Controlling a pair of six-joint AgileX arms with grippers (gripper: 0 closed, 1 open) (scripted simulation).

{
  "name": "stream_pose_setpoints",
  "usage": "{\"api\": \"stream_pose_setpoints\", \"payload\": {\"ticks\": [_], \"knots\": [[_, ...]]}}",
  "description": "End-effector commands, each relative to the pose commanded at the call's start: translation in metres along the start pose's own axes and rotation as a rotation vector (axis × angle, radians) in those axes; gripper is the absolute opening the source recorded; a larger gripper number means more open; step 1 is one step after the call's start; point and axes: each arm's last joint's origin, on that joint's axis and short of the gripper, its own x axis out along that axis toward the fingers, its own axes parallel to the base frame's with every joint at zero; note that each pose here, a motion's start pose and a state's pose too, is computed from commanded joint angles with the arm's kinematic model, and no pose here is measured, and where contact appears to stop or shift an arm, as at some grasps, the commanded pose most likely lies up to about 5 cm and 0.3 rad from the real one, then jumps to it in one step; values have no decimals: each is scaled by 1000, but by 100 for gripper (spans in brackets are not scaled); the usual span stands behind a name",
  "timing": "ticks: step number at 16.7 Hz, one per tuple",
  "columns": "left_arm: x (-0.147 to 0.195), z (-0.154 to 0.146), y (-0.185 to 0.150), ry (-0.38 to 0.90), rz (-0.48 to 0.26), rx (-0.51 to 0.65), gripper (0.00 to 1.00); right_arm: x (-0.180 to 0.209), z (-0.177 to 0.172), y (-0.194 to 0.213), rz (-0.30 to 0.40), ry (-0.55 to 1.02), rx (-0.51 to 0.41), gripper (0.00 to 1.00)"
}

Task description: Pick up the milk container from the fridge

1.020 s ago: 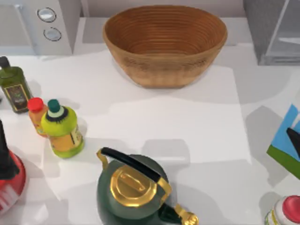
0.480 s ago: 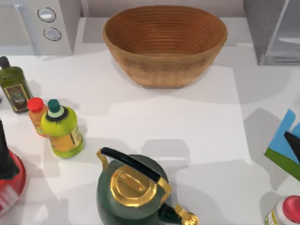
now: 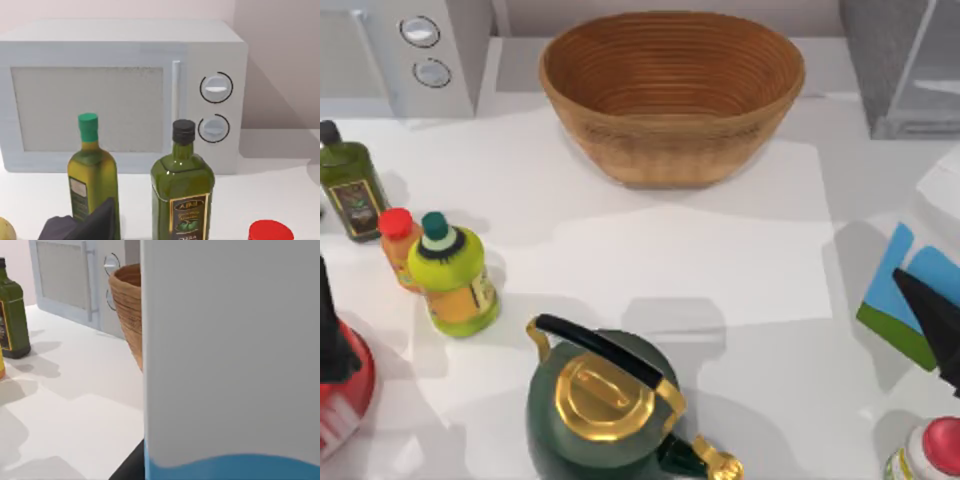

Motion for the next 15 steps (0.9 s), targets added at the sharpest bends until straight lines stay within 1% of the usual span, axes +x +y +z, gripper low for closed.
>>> {"api": "stream_pose_setpoints", "payload": {"ticks": [5, 11, 15], "knots": [[0, 0, 0, 0, 0, 0, 100, 23, -19, 3, -7, 3, 4, 0], [0, 0, 0, 0, 0, 0, 100, 26, -21, 3, -8, 1, 1, 0], [0, 0, 0, 0, 0, 0, 100, 26, -21, 3, -8, 1, 1, 30]]}}
